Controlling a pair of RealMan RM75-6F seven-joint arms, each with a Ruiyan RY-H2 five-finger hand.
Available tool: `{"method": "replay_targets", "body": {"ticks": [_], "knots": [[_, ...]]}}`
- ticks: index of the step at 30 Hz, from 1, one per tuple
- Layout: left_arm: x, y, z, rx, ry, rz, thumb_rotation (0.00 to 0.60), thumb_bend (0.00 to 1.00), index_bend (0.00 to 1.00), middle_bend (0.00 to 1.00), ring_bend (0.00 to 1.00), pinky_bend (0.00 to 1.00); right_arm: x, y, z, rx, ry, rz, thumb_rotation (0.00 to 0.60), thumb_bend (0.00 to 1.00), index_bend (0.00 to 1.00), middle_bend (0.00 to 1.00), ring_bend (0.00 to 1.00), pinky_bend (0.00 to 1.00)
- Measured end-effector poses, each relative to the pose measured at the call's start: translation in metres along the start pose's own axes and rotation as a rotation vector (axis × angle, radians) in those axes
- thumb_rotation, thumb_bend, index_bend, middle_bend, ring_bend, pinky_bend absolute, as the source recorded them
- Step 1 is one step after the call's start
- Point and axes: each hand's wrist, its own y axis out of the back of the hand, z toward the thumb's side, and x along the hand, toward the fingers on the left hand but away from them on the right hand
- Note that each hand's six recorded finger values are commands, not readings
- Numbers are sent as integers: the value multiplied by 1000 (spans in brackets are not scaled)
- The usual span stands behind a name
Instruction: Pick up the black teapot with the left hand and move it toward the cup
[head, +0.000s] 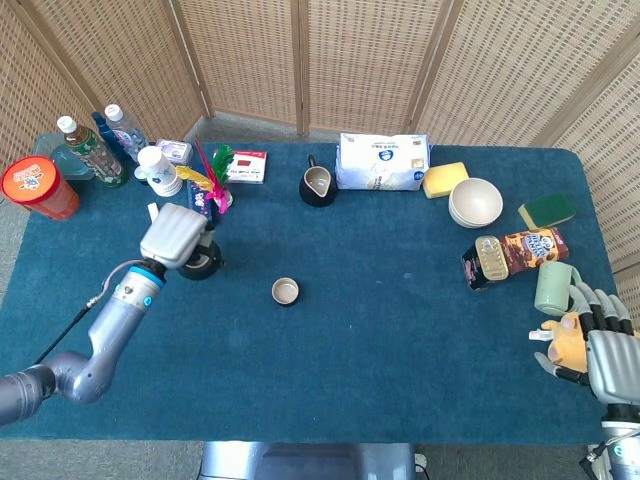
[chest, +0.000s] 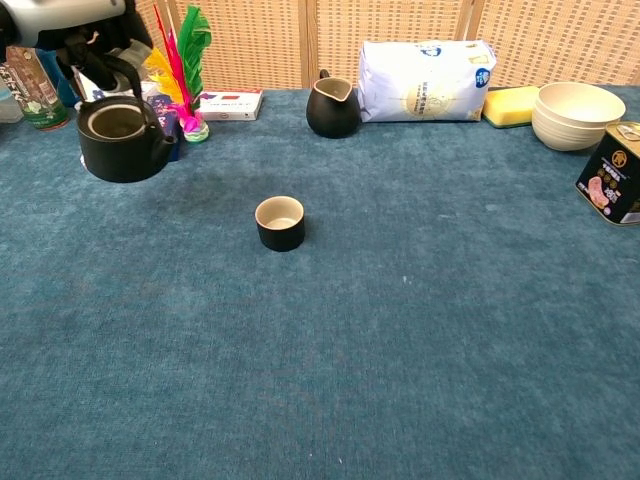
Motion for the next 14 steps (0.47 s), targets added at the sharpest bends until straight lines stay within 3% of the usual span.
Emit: {"method": "replay_targets", "body": {"ticks": [14], "knots": [[-1, 0, 55, 41, -53, 2, 600, 551, 811, 881, 816, 983, 4, 16, -8, -44, -14, -29, 447, 0, 0, 0, 0, 0]]}}
